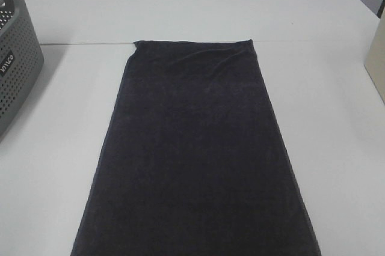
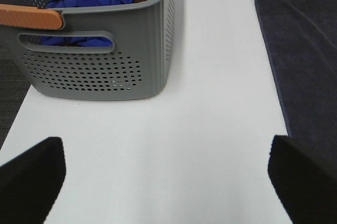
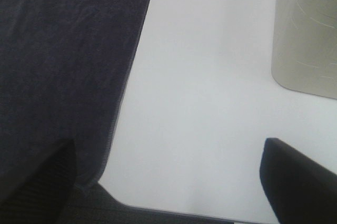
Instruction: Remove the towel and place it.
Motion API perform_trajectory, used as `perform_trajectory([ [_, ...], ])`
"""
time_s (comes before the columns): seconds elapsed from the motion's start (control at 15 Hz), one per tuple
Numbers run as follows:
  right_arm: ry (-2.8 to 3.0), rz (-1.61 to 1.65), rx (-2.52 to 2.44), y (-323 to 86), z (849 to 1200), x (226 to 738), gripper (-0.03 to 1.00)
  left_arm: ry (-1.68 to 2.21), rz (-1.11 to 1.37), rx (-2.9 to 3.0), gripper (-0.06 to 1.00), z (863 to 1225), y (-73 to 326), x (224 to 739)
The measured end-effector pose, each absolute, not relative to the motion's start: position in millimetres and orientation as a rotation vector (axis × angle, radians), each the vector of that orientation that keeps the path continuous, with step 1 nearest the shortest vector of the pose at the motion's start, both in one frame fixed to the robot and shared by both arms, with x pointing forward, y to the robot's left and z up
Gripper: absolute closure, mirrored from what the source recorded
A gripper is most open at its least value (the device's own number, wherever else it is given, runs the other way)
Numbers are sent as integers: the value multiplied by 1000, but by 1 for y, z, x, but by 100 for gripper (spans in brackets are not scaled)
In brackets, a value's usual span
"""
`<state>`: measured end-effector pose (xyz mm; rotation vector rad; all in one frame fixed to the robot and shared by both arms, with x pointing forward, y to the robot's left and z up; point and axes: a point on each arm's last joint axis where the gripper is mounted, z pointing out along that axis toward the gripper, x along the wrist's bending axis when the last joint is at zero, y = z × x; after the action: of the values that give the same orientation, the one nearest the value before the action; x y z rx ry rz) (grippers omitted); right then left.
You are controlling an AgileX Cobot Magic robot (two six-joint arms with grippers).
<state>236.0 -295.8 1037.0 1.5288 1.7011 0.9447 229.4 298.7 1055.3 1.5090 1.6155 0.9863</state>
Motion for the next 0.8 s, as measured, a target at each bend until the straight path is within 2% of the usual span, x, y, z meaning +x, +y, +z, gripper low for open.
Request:
perform_trajectory([
  [0.8, 1750, 981, 1489, -291, 1037, 235, 5, 1629, 985, 1494, -5, 1055, 299, 229],
])
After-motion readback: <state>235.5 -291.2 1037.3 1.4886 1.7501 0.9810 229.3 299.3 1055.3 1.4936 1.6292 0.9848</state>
